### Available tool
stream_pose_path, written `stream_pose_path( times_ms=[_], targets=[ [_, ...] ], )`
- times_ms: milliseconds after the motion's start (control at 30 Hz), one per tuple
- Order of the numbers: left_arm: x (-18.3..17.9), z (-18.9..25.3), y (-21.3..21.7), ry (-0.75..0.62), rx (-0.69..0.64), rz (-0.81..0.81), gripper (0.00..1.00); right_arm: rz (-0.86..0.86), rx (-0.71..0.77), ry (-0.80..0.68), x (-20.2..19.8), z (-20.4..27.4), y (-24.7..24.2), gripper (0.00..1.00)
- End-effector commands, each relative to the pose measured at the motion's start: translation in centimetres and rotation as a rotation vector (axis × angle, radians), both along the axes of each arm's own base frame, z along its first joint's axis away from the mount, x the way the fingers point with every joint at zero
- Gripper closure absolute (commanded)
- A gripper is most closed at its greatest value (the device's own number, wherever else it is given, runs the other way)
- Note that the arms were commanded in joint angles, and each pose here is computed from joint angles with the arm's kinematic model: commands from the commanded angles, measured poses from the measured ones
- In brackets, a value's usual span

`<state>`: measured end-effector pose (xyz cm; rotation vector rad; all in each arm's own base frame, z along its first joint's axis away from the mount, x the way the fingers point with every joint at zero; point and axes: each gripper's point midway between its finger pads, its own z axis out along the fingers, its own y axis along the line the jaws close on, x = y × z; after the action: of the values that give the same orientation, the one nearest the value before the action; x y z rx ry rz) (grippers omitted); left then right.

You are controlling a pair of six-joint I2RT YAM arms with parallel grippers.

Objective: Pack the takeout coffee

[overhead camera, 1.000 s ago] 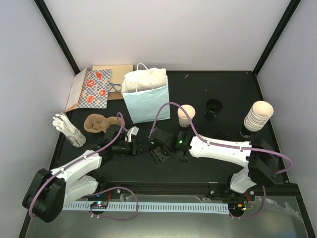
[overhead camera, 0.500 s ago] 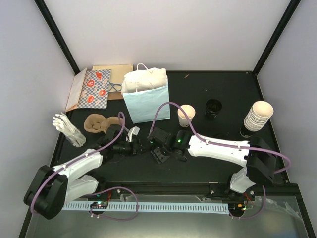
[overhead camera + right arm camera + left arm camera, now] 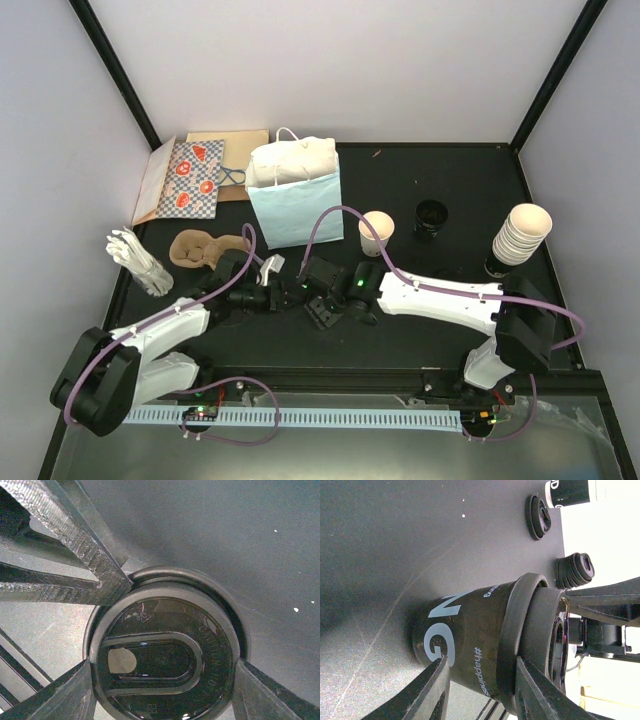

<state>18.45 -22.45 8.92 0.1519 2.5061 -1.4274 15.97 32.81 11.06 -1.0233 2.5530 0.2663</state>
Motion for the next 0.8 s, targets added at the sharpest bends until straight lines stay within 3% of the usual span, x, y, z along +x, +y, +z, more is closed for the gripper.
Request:
stream_pose_path(
  times_ms=[0, 133, 767],
  targets=[
    [-0.7, -3.4, 1.1, 0.073, 0.131, 0.020, 0.63, 0.068, -0.197, 0.189, -3.6, -5.6, -3.5, 0.32],
    [-0.9, -4.6, 1.5, 0.103, 0.169, 0.029, 0.67, 0.080, -0.198, 0.229, -4.2, -6.4, -3.7, 0.33],
    [-2.7, -8.1, 2.3, 0.154, 0.250, 0.039, 0.68, 0.111, -0.232, 0.340, -6.5, -9.0, -5.2, 0.34]
  ],
)
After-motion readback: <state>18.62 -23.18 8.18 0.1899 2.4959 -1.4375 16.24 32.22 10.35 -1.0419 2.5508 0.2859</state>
